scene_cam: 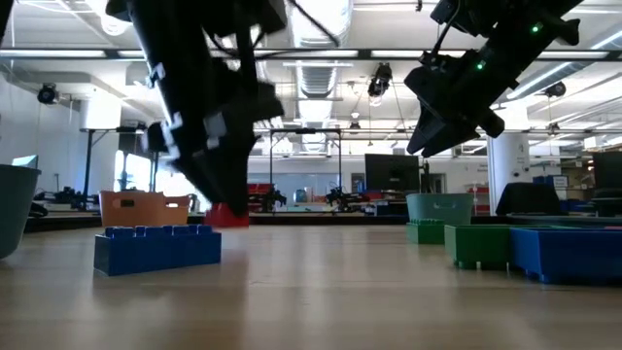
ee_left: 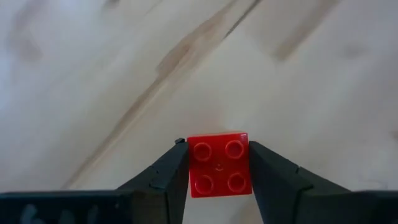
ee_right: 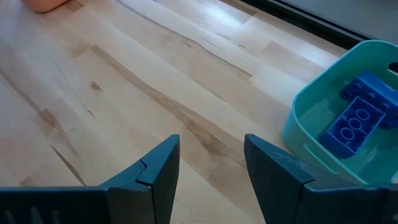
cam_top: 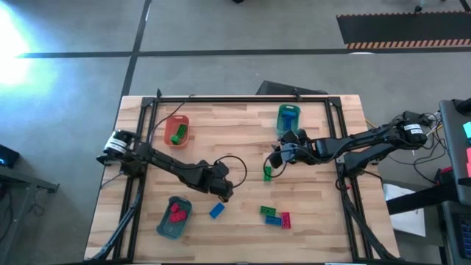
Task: Sort & place blocks by color
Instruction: Put the red game piece into the blue bin
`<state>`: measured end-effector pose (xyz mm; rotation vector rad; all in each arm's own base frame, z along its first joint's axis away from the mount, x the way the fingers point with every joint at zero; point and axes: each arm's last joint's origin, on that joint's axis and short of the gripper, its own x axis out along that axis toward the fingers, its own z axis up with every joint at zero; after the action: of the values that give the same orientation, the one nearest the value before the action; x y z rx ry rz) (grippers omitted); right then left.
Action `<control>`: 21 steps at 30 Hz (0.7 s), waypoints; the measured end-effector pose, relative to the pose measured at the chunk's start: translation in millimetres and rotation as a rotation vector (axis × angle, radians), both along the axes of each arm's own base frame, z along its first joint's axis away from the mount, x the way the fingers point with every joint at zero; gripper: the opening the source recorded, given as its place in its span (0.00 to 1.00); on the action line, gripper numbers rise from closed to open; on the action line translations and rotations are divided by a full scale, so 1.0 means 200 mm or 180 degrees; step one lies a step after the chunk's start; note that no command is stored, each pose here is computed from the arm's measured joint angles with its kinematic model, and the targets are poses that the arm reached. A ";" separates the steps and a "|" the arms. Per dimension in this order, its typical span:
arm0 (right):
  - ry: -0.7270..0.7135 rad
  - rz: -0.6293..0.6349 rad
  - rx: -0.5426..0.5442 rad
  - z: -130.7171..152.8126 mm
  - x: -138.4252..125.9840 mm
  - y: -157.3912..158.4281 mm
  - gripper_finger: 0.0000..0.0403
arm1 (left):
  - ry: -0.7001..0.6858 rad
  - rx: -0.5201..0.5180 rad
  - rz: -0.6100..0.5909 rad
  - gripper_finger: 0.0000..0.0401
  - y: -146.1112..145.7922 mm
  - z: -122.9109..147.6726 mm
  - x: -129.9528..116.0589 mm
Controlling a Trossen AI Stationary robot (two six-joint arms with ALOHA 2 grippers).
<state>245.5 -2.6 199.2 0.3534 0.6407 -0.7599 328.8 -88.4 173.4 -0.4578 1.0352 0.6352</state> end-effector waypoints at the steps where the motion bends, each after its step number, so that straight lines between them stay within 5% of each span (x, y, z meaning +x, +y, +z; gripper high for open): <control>1: -0.0001 -0.0001 -0.0001 0.00 0.00 0.00 0.42 | -0.0033 0.0026 -0.0086 0.33 -0.01 0.02 0.01; 12: 0.0004 -0.0003 0.0001 0.00 0.00 0.00 0.42 | -0.0167 0.0215 -0.1045 0.33 -0.14 0.40 -0.12; 21: 0.0020 -0.0005 -0.0003 -0.01 -0.01 0.00 0.42 | 0.0196 -0.0474 -0.1284 0.33 -0.31 0.58 -0.47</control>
<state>244.3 -2.7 197.0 0.3508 0.6460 -0.7632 234.2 -150.8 289.4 -0.3458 1.1972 0.2147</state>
